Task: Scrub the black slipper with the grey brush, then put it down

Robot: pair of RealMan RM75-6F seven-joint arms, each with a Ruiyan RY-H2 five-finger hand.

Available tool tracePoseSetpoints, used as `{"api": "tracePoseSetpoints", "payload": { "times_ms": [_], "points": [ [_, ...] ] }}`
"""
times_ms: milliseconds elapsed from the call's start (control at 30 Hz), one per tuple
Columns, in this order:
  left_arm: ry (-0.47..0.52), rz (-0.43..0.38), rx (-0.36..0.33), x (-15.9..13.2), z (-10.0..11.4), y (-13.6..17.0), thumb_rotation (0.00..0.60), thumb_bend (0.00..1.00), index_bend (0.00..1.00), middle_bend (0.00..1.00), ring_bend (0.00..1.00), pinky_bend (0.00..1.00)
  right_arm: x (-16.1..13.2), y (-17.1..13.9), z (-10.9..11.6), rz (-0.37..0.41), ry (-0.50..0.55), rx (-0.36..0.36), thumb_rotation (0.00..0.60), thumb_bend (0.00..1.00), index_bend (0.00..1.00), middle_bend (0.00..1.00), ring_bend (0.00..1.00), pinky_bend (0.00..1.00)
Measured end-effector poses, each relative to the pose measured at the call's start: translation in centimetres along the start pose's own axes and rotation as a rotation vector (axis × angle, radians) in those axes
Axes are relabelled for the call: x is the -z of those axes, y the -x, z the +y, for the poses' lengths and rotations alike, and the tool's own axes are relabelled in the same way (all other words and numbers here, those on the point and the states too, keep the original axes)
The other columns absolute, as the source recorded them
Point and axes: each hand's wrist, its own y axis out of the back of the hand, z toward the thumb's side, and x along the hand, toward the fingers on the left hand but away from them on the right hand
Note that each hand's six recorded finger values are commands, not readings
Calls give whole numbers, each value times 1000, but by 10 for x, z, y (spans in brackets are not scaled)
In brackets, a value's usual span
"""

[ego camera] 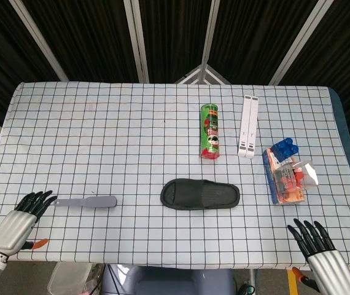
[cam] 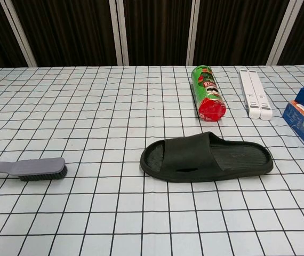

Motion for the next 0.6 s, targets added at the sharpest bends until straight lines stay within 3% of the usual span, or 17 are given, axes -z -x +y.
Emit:
{"api": "tracePoseSetpoints", "payload": {
  "times_ms": [200, 333, 600],
  "points": [
    [14, -10, -2, -3, -5, -26, 600, 76, 0, 3, 0, 15, -1, 15, -2, 2, 3, 4, 600, 243, 0, 0, 0, 0],
    [25, -35, -29, -12, -7, -38, 600, 86, 0, 63, 20, 115, 6, 22, -4, -31, 4, 3, 600, 243, 0, 0, 0, 0],
    [49, -78, -79, -34, -19, -69, 600, 208, 131, 320, 256, 273, 15, 38, -9, -62, 8, -23, 600, 243, 0, 0, 0, 0]
  ]
}}
